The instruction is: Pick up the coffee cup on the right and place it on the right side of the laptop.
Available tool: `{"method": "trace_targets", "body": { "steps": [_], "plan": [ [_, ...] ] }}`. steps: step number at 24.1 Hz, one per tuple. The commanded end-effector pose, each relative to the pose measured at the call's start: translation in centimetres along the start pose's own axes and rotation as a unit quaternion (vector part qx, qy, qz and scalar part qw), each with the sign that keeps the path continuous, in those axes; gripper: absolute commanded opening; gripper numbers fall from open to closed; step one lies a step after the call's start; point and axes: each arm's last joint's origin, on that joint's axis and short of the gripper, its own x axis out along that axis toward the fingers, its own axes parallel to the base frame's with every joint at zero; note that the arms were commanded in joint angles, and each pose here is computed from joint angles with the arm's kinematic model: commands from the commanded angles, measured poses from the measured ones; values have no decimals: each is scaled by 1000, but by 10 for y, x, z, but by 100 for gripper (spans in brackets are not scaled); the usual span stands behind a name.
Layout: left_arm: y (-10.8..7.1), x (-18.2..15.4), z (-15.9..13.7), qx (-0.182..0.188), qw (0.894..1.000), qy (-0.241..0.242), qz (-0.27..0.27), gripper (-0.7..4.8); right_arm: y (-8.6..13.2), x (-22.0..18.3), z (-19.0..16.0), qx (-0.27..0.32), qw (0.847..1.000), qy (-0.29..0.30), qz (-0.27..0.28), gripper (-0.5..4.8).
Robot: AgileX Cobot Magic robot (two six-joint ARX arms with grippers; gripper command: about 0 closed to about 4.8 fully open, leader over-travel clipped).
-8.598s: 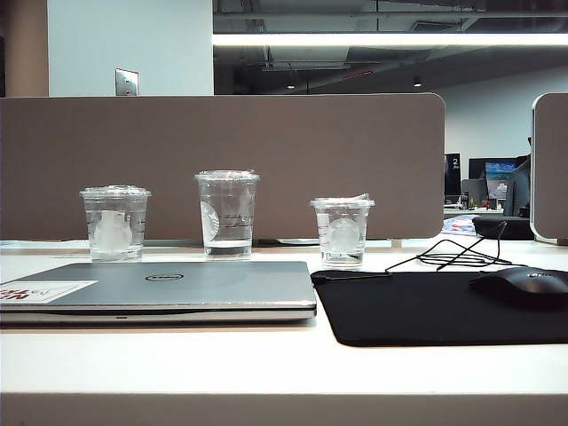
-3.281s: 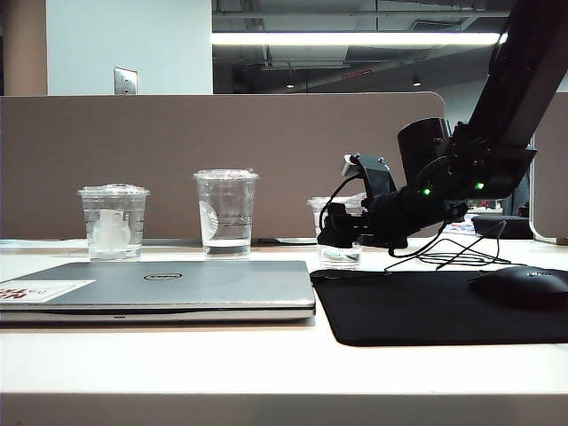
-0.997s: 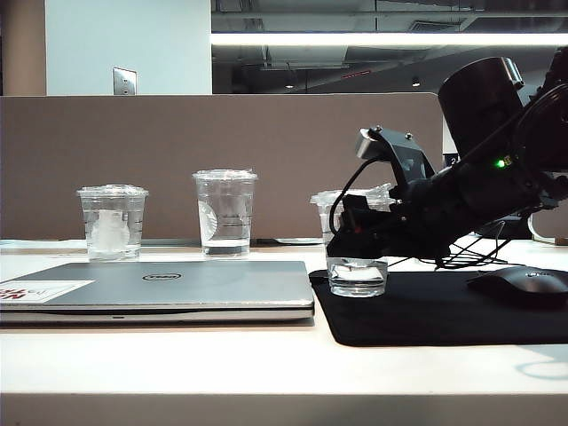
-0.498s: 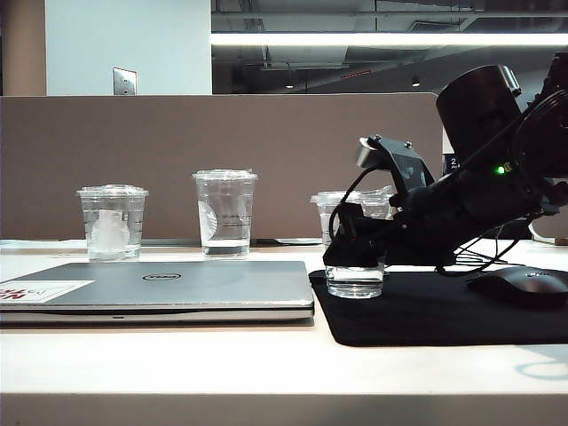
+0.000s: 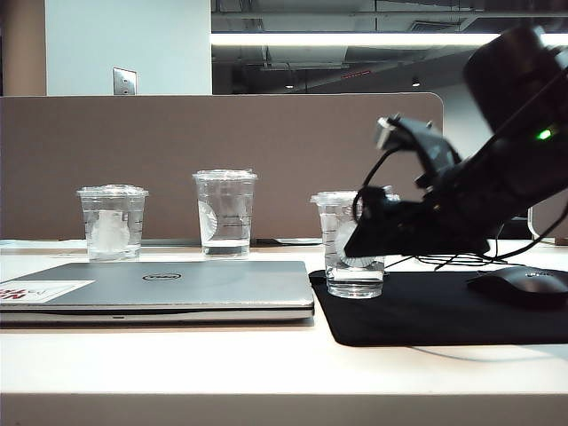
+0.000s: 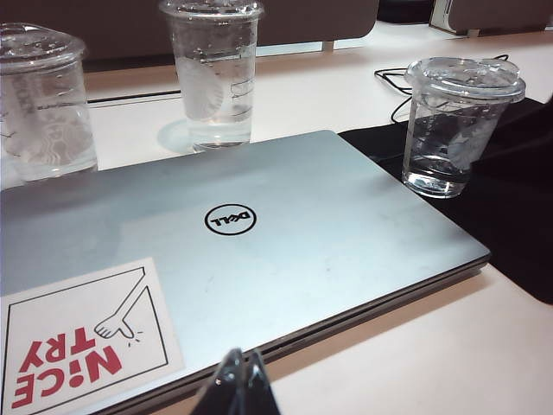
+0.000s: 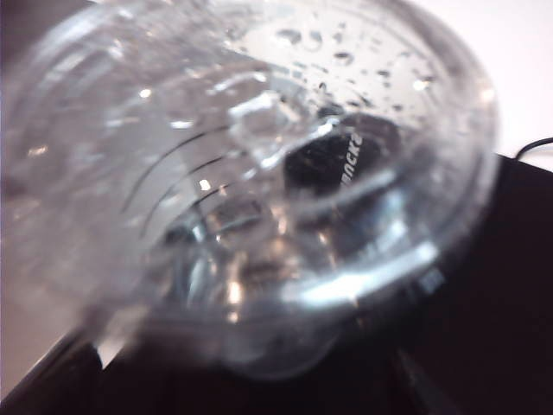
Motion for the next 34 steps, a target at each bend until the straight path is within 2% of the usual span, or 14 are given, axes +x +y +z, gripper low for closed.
{"method": "trace_targets", "body": {
  "steps": [1,8,10,13,15,16,17,21,27,34],
  "plan": [
    [0,0,2,2,1000,-7,0,-5,3,-18,0,-4,1000,-18,-1,479],
    [0,0,2,2,1000,-8,2,-5,12,-78,-1,35,999,-1,7,477],
    [2,0,2,1,1000,-8,8,-5,14,-89,3,41,999,-10,9,374],
    [9,-1,2,-4,999,-8,40,-5,17,-108,11,50,998,-32,15,171],
    [16,-1,2,-9,997,-8,75,-5,18,-118,15,55,997,-49,15,57],
    [22,-3,2,-13,994,-9,110,-5,20,-130,20,53,996,-68,16,-6],
    [27,-4,2,-16,991,-9,136,-5,21,-138,22,52,995,-83,13,-7],
    [34,-6,2,-21,985,-9,172,-5,20,-154,24,56,993,-101,-25,-7],
    [39,-8,1,-24,980,-9,197,-5,22,-177,19,65,985,-149,-58,-7],
    [41,-9,1,-26,978,-9,208,-5,23,-191,6,76,977,-179,-83,-7]
  ]
}}
